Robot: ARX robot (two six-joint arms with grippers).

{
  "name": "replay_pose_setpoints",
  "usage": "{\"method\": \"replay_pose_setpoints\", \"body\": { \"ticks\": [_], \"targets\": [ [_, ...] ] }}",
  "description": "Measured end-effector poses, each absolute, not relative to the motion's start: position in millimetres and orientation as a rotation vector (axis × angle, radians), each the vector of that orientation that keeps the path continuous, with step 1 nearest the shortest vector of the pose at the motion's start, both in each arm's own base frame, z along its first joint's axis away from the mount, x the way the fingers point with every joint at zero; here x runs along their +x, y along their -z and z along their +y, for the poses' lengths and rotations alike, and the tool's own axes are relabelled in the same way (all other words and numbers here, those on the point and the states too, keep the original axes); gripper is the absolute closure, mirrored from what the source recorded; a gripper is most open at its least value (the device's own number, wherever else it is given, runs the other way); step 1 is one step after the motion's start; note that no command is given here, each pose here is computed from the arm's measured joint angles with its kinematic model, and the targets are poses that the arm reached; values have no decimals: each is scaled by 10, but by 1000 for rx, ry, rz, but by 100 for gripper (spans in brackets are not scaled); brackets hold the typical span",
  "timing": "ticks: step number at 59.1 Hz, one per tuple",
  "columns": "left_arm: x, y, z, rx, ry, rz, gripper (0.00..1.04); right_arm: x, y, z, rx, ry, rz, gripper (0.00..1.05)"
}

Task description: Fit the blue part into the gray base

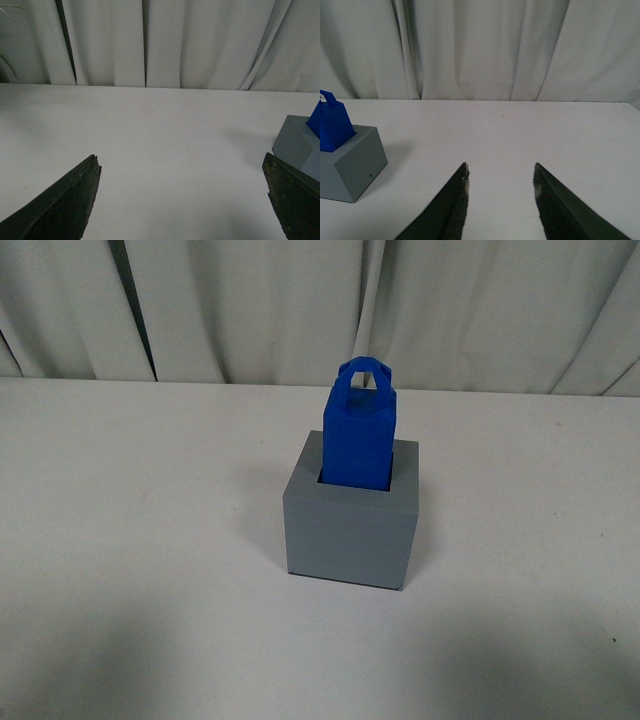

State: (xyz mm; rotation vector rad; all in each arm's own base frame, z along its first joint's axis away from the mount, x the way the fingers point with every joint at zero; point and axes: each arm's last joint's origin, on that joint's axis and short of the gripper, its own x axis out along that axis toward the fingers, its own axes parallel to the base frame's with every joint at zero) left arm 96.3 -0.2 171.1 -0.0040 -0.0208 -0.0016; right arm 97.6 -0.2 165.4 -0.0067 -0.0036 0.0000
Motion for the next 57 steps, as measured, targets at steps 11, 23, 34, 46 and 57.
{"method": "replay_pose_setpoints", "body": {
  "ticks": [11,23,34,46,57],
  "targets": [
    [963,-1711,-1,-4,1,-21,6,976,-1654,-2,-7,0,-4,17],
    [963,-1711,-1,-4,1,-21,6,976,-1654,-2,-6,0,-4,9],
    [963,-1711,-2,-4,2,-21,6,976,-1654,-2,-6,0,-4,9],
    [963,-1711,-1,-4,1,-21,6,976,-1654,-2,-6,0,-4,9],
    [963,-1711,-1,-4,1,-21,6,976,-1654,-2,-6,0,-4,9]
  ]
}}
